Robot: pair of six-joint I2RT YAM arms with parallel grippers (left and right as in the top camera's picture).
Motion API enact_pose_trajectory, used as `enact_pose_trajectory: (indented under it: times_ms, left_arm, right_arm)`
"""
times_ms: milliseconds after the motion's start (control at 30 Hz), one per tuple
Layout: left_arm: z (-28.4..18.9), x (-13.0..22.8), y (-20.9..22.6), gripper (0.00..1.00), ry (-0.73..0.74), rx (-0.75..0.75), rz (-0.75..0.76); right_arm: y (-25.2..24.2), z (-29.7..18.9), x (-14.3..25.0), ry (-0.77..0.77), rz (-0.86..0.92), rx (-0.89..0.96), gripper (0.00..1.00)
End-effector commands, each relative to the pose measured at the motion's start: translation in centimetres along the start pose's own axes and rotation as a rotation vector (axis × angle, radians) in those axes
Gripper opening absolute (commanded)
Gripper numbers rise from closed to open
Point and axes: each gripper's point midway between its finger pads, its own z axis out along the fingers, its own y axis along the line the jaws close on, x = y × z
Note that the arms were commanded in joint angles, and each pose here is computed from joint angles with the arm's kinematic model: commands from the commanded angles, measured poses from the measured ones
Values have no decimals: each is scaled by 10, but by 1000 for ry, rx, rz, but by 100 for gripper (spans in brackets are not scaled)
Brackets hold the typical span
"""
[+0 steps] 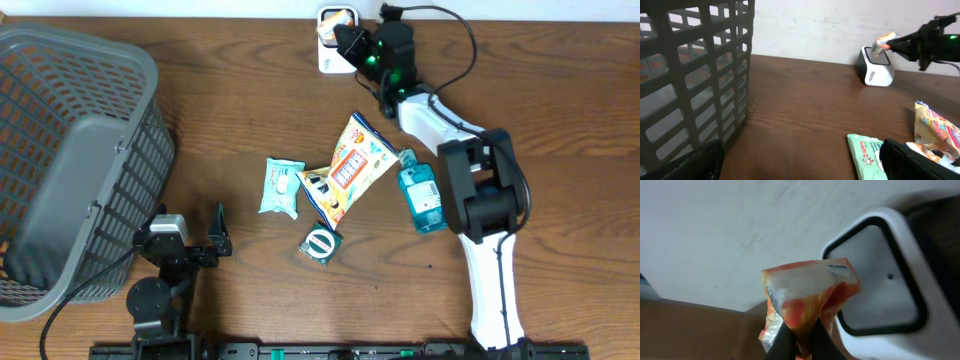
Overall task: Scan the item barcode
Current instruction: 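Hold the orange pack in front of the white scanner with the right gripper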
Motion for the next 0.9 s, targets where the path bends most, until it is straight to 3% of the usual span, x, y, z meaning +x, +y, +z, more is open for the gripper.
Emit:
enact_pose_trajectory:
  times_ms: [0,333,500,700,867]
  left_arm:
    - [1,16,0,98,49,6,-6]
    - [1,16,0,98,49,7,-6]
    - [1,16,0,98,49,7,-6]
    - [1,16,0,98,48,6,-6]
    - [1,16,0,98,48,7,-6]
  right_arm:
    - [21,7,-9,-15,-17,-23,1]
    - [5,9,6,29,-37,67,1]
    - [8,-1,-3,46,-154,102,1]
    - [25,-59,-62,-3,-239,276,1]
    - [10,-164,-143,-271,-321,730,1]
